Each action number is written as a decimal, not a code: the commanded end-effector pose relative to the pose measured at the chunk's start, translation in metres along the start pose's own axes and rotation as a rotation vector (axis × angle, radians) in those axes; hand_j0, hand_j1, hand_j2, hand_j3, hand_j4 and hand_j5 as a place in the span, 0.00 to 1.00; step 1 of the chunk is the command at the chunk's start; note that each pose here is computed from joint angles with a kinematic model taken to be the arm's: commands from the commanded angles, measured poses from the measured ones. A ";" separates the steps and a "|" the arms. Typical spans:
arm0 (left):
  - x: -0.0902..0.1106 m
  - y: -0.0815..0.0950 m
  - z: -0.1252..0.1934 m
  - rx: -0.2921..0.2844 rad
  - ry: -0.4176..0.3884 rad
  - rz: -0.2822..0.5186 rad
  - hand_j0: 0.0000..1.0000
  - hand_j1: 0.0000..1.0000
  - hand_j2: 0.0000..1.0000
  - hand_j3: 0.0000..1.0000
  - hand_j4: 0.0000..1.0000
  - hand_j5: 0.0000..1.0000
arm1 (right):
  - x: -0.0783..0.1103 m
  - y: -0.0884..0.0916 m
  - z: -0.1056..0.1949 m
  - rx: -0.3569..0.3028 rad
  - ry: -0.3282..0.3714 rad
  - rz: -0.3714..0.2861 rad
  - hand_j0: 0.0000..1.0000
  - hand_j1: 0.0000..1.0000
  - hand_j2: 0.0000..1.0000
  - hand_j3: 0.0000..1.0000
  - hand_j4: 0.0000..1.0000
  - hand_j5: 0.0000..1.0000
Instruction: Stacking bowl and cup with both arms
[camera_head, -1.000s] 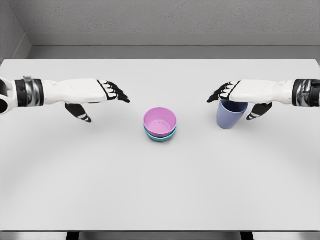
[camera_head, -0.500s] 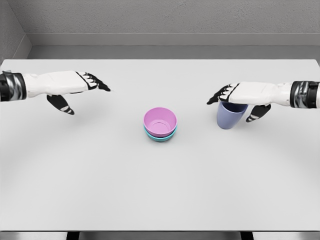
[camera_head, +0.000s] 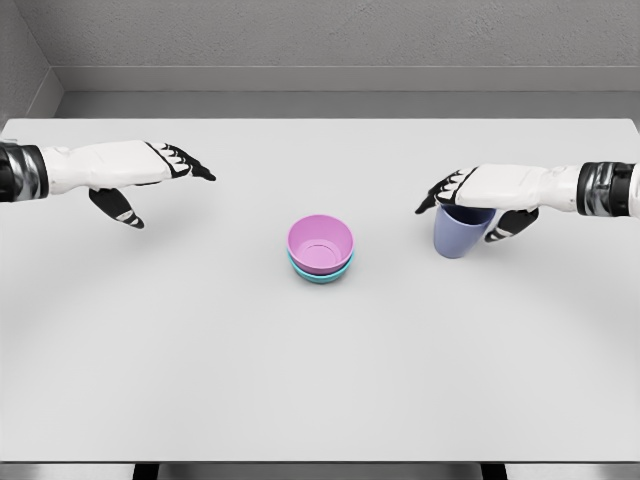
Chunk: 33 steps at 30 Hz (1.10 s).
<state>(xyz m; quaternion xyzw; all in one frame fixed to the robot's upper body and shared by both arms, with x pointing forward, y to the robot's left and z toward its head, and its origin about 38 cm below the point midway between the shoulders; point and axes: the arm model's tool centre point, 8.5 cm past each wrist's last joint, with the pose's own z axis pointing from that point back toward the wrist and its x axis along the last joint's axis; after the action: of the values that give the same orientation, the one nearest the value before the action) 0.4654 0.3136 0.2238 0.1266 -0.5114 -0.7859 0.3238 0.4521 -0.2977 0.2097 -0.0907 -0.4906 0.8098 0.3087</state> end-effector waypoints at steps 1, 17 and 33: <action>0.000 0.001 0.001 0.004 0.001 0.005 1.00 1.00 1.00 1.00 1.00 1.00 | 0.000 0.000 0.000 -0.001 0.000 -0.004 0.82 0.82 0.82 0.82 0.82 0.82; -0.002 0.007 0.004 0.023 0.007 -0.001 1.00 1.00 1.00 1.00 1.00 1.00 | -0.001 -0.006 0.004 -0.017 0.002 -0.005 0.62 0.62 0.62 0.62 0.62 0.62; -0.005 0.005 0.010 0.015 0.021 0.001 1.00 1.00 1.00 1.00 1.00 1.00 | -0.004 -0.029 0.015 -0.083 0.010 0.006 0.58 0.58 0.58 0.58 0.58 0.58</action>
<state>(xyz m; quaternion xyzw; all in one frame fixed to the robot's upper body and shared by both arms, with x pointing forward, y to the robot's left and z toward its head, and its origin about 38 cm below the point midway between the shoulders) 0.4663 0.3209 0.2320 0.1369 -0.5134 -0.7822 0.3254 0.4601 -0.3010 0.2406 -0.1100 -0.5180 0.7928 0.3017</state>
